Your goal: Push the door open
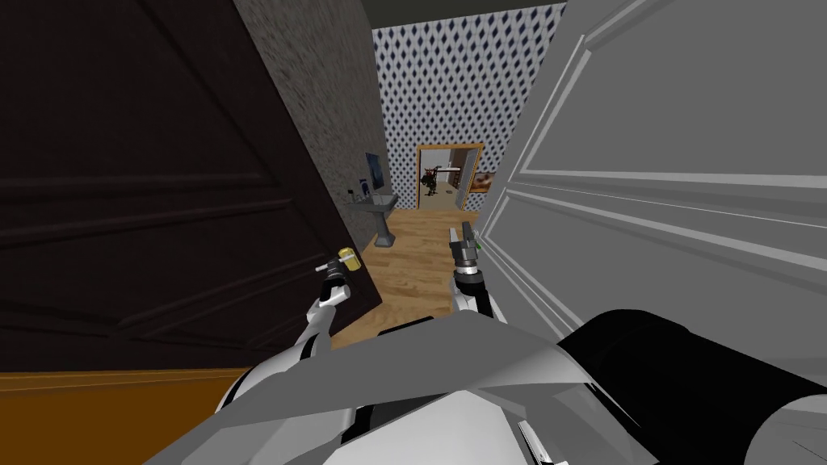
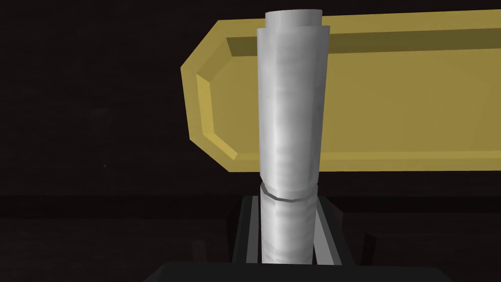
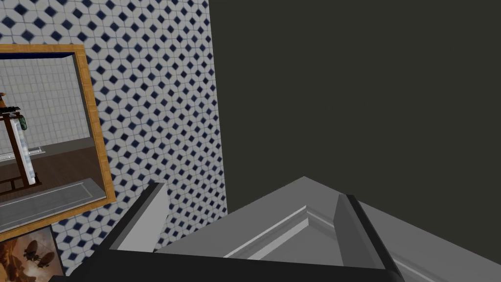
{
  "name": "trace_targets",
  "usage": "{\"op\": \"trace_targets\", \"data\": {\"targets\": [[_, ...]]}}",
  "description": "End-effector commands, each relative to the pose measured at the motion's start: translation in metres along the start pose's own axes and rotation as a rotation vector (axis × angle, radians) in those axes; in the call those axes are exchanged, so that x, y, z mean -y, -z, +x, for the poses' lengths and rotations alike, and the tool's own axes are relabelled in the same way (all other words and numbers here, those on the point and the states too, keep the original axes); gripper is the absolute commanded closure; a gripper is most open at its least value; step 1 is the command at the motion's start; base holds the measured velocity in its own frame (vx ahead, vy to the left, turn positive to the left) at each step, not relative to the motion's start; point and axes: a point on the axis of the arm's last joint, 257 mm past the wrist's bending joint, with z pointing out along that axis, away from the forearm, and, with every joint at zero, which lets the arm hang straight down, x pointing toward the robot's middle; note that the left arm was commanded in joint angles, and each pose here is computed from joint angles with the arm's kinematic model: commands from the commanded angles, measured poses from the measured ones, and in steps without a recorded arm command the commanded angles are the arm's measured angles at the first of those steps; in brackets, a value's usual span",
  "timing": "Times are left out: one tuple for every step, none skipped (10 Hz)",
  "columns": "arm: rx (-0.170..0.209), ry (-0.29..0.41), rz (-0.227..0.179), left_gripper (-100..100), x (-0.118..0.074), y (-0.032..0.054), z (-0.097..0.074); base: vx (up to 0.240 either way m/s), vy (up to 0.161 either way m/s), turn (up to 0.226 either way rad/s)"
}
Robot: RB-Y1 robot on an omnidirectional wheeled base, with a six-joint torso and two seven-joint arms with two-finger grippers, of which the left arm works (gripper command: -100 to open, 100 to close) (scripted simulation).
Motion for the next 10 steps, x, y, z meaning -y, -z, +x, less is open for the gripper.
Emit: {"op": "trace_targets", "data": {"targets": [[0.031, -0.004, 0.007, 100, 0.004, -0.0026, -0.020, 0.216, -0.080, 0.076], [0.046, -0.004, 0.007, 100, 0.004, -0.0024, -0.029, 0.186, -0.058, 0.066], [0.061, -0.004, 0.007, 100, 0.004, -0.0021, -0.037, 0.205, -0.046, 0.051], [0.076, -0.004, 0.007, 100, 0.004, -0.0017, -0.046, 0.191, -0.052, 0.063], [0.076, -0.004, 0.007, 100, 0.004, -0.0017, -0.046, 0.117, -0.037, 0.057], [0.100, -0.004, 0.008, 100, 0.005, -0.0008, -0.059, 0.139, -0.040, 0.043], [0.115, -0.003, 0.008, 100, 0.005, -0.0001, -0.068, 0.203, -0.061, 0.088], [0.130, -0.003, 0.008, 100, 0.005, 0.0006, -0.077, 0.224, -0.076, 0.087], [0.130, -0.003, 0.008, 100, 0.005, 0.0006, -0.077, 0.137, -0.060, 0.026], [0.160, -0.003, 0.009, 100, 0.005, 0.0025, -0.094, 0.189, -0.060, 0.053]]}}
